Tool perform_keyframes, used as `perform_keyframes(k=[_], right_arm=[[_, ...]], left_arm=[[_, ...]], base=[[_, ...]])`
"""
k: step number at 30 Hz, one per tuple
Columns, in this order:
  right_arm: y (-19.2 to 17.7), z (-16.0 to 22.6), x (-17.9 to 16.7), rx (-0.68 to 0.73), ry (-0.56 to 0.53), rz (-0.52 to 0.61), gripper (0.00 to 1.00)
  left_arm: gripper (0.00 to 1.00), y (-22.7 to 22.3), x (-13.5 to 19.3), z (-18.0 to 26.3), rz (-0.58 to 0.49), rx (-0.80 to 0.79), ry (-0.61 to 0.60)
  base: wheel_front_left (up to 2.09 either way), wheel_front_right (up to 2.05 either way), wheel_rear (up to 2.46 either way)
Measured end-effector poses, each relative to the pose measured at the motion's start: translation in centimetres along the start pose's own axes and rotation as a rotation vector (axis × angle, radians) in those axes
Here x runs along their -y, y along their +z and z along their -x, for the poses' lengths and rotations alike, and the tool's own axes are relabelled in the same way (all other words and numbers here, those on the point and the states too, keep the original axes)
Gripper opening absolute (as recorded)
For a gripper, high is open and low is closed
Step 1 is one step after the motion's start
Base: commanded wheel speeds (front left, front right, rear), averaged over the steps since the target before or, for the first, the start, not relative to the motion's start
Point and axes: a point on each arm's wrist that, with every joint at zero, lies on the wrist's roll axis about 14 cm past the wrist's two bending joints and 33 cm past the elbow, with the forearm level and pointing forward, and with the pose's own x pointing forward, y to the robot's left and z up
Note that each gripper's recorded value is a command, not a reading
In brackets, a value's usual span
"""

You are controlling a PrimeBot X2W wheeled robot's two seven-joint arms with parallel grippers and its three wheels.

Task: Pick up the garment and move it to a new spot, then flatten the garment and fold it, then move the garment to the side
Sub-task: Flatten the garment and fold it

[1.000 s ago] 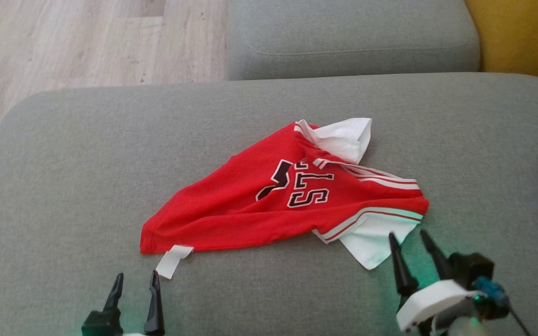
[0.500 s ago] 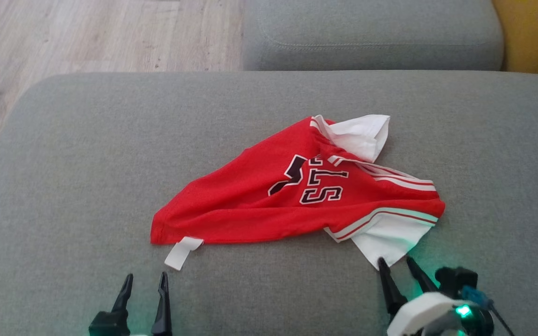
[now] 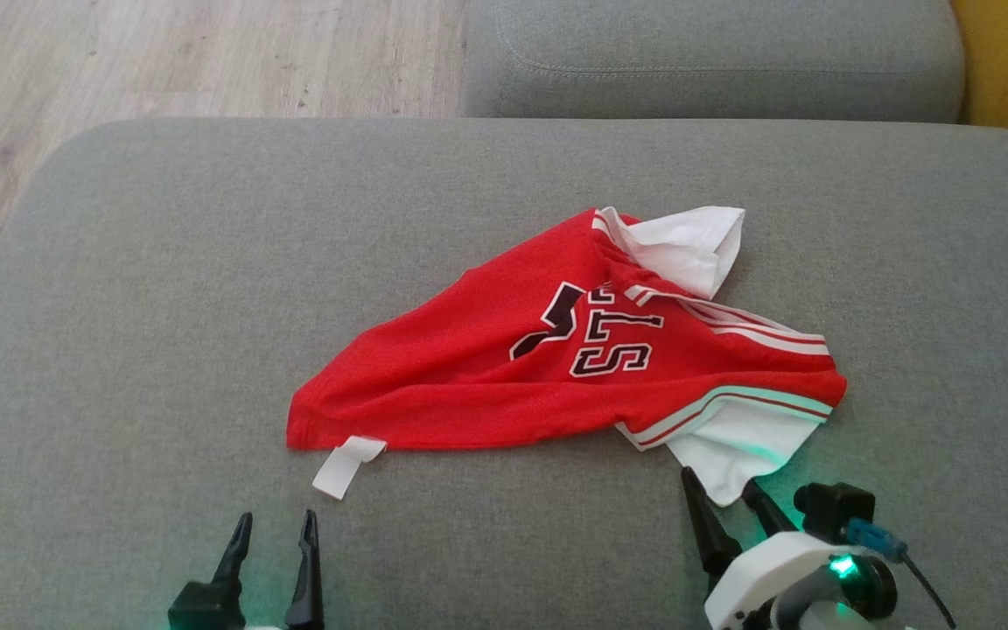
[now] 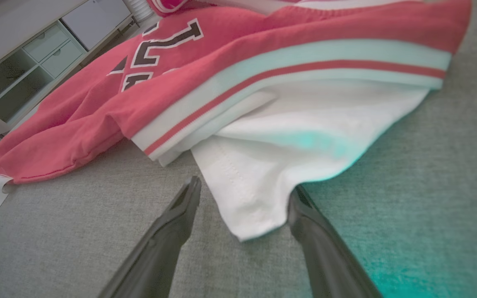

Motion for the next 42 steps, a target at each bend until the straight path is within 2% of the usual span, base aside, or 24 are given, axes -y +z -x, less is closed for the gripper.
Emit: perform_keyframes(k=[5,6,7,8,16,25,31,37,42], right_arm=[[-0.2,-0.1,0.3,-0.008,-0.012,-0.016,1.0],[-0.1,-0.1,0.4,-0.008,-0.015,-0.02,0.96],[-0.1,-0.1,0.5,-0.006,-0.021,-0.03,0.65],[0.1,-0.2,0.8,-0.002,-0.032,-0.041,0.0],[0.6,0.8,3.2,0.041,-0.12,-0.1,0.0],[0.2,3.9,5.9,0.084,-0.213,-0.105,0.0],[0.7,4.3,6.5,0.109,-0.23,-0.094,0.0],[0.9,4.0,6.7,0.112,-0.231,-0.09,0.0],[1.0,3.5,6.8,0.107,-0.229,-0.09,0.0]], left_arm=[[1.0,0.1,0.1,-0.2,-0.003,0.001,-0.008],[1.0,0.2,0.1,-0.2,-0.003,0.005,-0.009],[1.0,0.4,0.1,-0.3,-0.003,0.008,-0.01],[1.0,0.3,0.1,-0.3,-0.004,0.007,-0.011],[1.0,0.6,0.8,-0.6,0.004,0.013,-0.035],[1.0,1.0,1.9,-1.4,0.064,0.019,-0.066],[1.0,0.7,2.0,-2.3,0.114,-0.002,-0.068],[1.0,1.8,1.0,-4.5,0.131,0.014,-0.042],[1.0,1.8,1.7,-6.4,0.119,-0.006,-0.072]], base=[[0.0,0.0,0.0],[0.0,0.0,0.0],[0.0,0.0,0.0],[0.0,0.0,0.0],[0.0,0.0,0.0],[0.0,0.0,0.0],[0.0,0.0,0.0],[0.0,0.0,0.0],[0.0,0.0,0.0]])
